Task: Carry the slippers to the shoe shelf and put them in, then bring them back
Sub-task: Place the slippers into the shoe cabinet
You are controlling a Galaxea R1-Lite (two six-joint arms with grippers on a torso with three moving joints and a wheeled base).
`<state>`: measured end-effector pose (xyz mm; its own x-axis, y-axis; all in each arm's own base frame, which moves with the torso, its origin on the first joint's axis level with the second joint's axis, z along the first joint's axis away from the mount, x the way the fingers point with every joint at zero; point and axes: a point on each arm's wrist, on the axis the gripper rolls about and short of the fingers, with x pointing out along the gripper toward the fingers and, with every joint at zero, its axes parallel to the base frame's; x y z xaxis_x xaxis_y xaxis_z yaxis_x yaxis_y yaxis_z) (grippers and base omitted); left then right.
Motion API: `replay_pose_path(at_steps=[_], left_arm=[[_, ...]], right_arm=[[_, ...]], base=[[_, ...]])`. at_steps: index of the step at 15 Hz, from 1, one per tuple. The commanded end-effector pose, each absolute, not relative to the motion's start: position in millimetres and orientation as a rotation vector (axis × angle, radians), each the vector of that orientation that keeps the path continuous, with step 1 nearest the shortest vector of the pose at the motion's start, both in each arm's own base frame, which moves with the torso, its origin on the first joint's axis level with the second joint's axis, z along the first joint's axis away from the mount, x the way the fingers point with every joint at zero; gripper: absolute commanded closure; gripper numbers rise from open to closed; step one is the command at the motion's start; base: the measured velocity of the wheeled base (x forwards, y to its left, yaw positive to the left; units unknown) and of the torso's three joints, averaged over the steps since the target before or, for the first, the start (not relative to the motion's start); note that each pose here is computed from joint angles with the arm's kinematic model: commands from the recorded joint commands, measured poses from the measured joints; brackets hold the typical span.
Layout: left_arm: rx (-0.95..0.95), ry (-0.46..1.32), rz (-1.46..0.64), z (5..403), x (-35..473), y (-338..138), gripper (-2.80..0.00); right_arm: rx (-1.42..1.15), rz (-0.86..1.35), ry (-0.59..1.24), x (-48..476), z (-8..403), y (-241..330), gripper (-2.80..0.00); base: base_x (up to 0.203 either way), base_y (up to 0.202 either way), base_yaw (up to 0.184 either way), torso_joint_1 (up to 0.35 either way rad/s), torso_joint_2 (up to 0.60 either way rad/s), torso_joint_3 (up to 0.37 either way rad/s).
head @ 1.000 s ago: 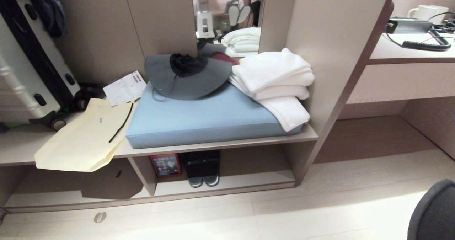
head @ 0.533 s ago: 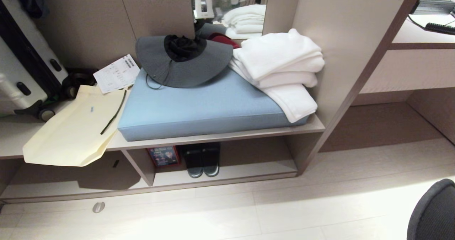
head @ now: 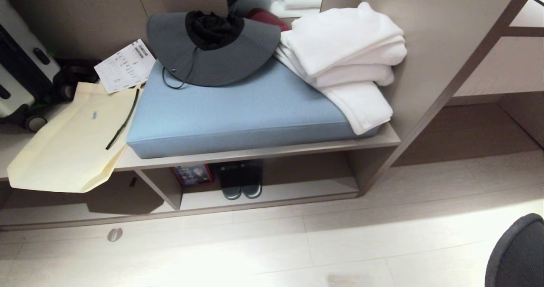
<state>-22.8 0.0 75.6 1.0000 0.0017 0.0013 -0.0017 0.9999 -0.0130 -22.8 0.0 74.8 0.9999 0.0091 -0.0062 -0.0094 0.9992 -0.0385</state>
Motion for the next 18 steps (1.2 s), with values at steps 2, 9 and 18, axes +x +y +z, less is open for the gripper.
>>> replay_pose_path(at_steps=[2,9,18], left_arm=[[-0.014,0.0,0.002,75.7,-22.7,0.0,0.0],[-0.014,0.0,0.002,75.7,-22.7,0.0,0.0],[-0.014,0.0,0.002,75.7,-22.7,0.0,0.0]], right_arm=[[-0.038,0.011,0.003,-23.0,74.7,0.0,0.0],[-0.038,0.009,0.006,-22.9,74.7,0.0,0.0],[-0.038,0.009,0.006,-22.8,74.9,0.0,0.0]], base=[[0.0,0.0,0.0,0.0,0.0,-0.193],[0.0,0.0,0.0,0.002,0.0,-0.196],[0.0,0.0,0.0,0.002,0.0,-0.198]])
